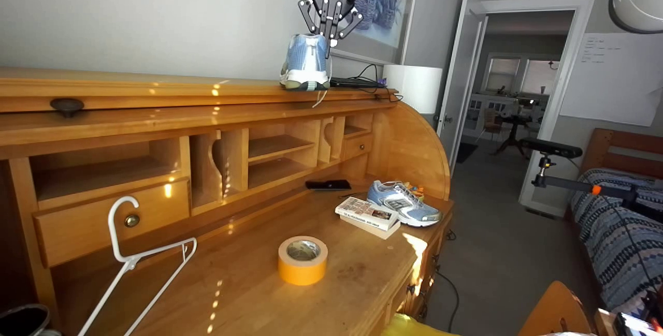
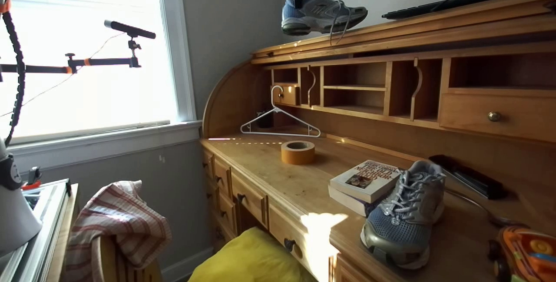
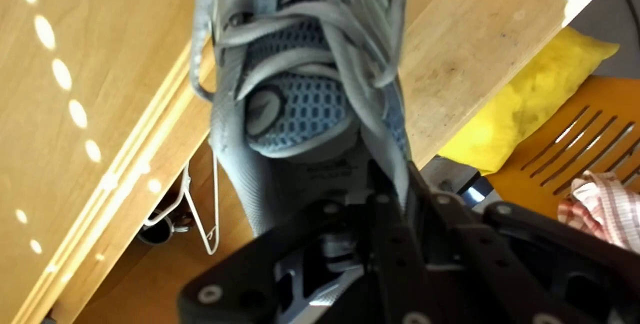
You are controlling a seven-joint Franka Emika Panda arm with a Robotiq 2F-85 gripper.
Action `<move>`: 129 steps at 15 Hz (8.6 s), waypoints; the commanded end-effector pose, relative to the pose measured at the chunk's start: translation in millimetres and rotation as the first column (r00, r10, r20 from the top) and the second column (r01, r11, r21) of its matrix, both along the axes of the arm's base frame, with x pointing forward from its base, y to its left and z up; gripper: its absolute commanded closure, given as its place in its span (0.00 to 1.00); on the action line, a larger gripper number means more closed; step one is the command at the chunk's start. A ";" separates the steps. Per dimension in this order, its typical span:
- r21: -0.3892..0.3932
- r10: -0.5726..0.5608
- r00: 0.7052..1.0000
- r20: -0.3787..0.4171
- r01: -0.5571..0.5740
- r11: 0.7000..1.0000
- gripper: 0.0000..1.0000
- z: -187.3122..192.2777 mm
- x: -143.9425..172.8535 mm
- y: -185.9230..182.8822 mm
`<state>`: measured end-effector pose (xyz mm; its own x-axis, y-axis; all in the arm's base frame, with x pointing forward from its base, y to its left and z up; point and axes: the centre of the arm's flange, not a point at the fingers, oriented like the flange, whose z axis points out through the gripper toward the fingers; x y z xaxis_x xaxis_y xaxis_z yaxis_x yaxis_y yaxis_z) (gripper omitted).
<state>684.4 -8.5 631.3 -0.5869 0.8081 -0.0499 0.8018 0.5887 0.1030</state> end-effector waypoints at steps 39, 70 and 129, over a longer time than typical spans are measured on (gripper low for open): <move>-0.025 0.437 0.899 0.030 -0.437 0.899 0.98 5.4 61.0 -80.2; -0.041 0.039 0.986 0.164 -0.033 0.999 0.98 5.2 60.7 -48.5; 0.150 -0.345 0.918 0.196 0.319 0.936 0.98 18.5 109.0 -31.4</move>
